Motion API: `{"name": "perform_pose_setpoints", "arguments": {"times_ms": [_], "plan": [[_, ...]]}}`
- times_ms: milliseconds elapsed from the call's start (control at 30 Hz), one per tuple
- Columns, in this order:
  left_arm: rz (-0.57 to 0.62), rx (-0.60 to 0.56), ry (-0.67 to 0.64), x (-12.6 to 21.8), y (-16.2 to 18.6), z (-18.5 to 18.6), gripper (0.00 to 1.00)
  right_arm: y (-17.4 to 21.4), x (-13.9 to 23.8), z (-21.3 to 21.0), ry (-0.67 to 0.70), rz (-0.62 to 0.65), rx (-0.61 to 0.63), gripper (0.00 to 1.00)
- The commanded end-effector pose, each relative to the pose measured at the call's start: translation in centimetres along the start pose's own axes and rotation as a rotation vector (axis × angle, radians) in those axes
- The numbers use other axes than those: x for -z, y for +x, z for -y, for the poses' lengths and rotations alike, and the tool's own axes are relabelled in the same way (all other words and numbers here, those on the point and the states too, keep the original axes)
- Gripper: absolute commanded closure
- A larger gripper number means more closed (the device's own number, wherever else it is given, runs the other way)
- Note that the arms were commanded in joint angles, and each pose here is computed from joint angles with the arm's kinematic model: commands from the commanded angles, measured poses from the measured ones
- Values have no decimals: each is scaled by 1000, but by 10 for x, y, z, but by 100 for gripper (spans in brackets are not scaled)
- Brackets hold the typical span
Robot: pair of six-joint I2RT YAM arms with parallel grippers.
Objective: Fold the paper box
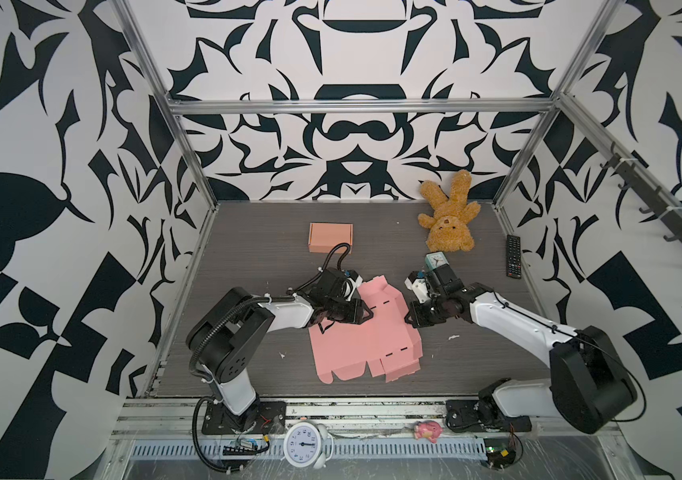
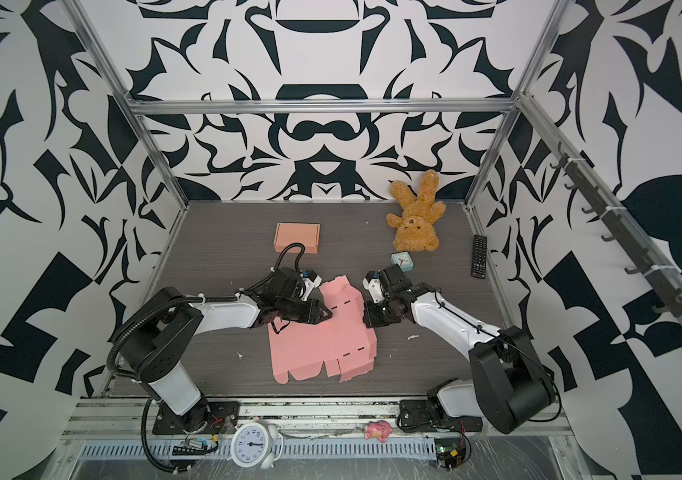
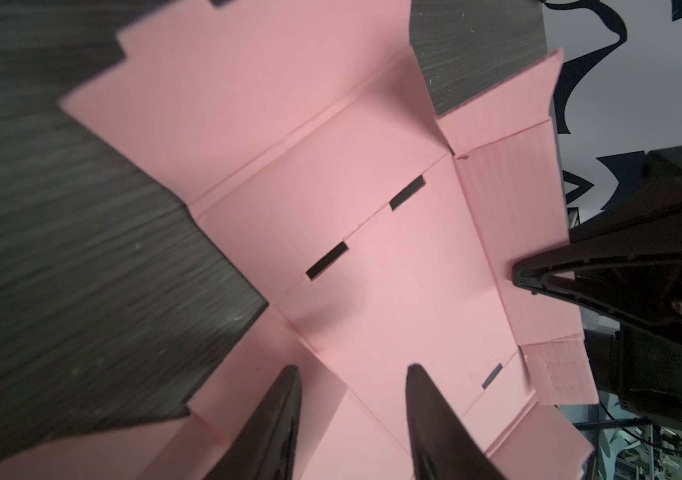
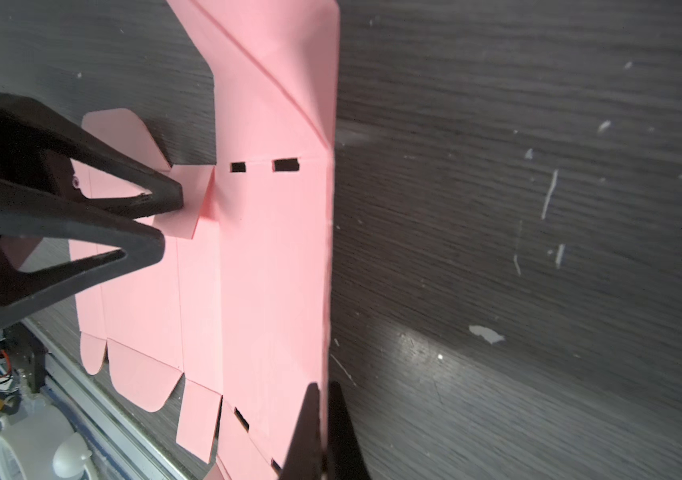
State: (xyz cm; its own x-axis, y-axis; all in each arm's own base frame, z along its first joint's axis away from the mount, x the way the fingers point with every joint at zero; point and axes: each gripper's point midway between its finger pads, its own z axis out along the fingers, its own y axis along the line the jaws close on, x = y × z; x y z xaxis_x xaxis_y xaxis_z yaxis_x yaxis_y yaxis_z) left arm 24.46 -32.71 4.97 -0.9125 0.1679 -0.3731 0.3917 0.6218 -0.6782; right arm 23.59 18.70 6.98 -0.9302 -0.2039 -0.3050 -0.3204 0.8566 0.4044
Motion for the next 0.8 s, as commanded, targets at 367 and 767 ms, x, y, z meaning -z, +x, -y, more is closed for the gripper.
{"name": "perform_pose_setpoints", "arguments": {"times_ms": [367, 767], "plan": [[172, 71, 71, 77, -25, -5, 54, -12, 23, -7, 324, 13, 289, 100], [307, 178, 70, 121, -62, -56, 57, -43, 47, -35, 603, 139, 532, 100]]}}
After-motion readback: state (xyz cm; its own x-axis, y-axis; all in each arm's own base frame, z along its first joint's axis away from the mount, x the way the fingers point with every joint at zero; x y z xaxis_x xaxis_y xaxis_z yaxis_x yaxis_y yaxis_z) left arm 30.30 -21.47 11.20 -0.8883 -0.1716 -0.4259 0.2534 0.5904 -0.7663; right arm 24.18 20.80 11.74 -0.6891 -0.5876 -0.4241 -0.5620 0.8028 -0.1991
